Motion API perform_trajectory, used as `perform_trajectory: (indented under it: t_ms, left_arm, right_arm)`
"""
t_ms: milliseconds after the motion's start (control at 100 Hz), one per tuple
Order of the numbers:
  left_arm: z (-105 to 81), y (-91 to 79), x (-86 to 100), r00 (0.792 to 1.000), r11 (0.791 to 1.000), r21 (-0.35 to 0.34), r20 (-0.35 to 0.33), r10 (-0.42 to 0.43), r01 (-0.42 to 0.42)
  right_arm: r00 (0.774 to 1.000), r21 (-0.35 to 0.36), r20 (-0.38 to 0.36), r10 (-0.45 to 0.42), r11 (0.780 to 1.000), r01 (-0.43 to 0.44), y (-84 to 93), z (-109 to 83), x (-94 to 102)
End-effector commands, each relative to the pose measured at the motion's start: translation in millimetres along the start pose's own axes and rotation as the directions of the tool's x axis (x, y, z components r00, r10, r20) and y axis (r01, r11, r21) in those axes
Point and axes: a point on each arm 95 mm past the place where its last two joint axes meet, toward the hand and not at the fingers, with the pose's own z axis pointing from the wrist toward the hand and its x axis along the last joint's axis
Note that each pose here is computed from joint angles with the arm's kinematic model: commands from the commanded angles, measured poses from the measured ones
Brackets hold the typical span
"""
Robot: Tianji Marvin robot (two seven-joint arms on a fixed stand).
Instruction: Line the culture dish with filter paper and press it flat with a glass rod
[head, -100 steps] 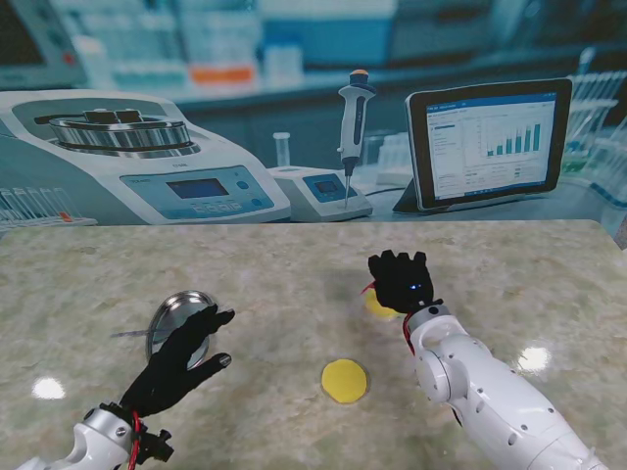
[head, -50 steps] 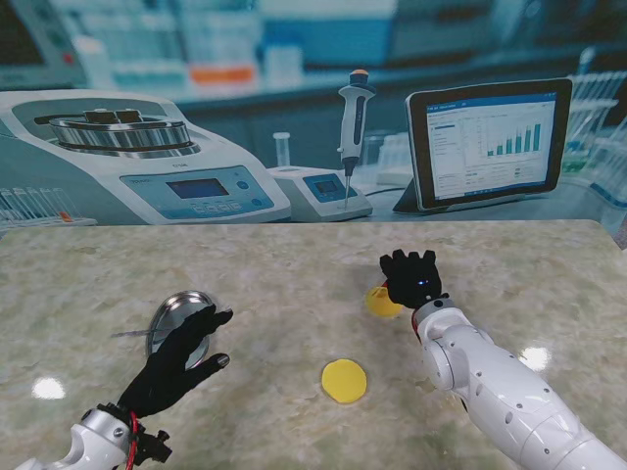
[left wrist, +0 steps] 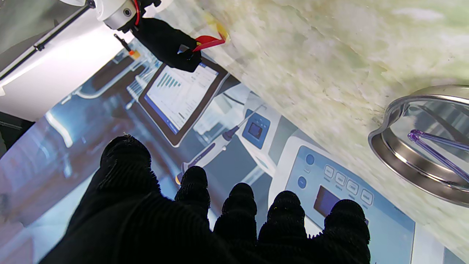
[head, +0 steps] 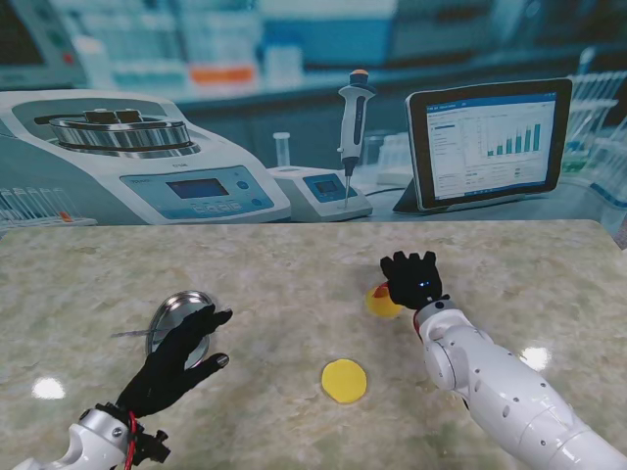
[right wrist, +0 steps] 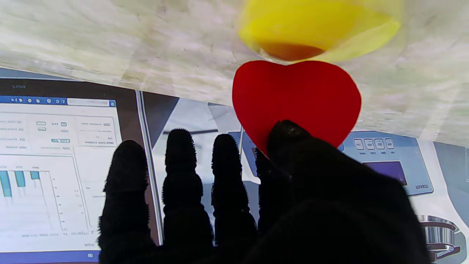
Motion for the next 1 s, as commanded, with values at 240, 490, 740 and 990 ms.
perform_trajectory:
  t_ms: [240, 490, 740, 990]
  left_arm:
    - [-1.5, 1.2, 2.0, 1.000, 1.000, -0.009, 0.003, 0.001, -0.001]
    - [-2.4, 1.3, 2.7, 1.000, 1.000, -0.005, 0.002, -0.002, 0.002]
    - [-3.5, 0.4, 2.6, 1.000, 1.000, 0.002, 0.002, -0.005, 0.005]
    - [-4.2, -0.3, 2.9, 1.000, 1.000, 0.005, -0.004, -0.003, 0.003]
  right_arm:
    - [1.000, 0.028, -0.021, -0.002, 1.000, 0.003, -9.5, -7.5, 7.3]
    - [0.999, 0.045, -0.035, -0.009, 0.999, 0.011, -12.3, -15.2, 12.0]
    - [0.999, 0.084, -0.045, -0.013, 0.996, 0.016, -14.3, -22.3, 14.1]
    - [0.998, 0.123, -0.052, -0.023, 0.992, 0.029, -12.0, -27.9, 13.3]
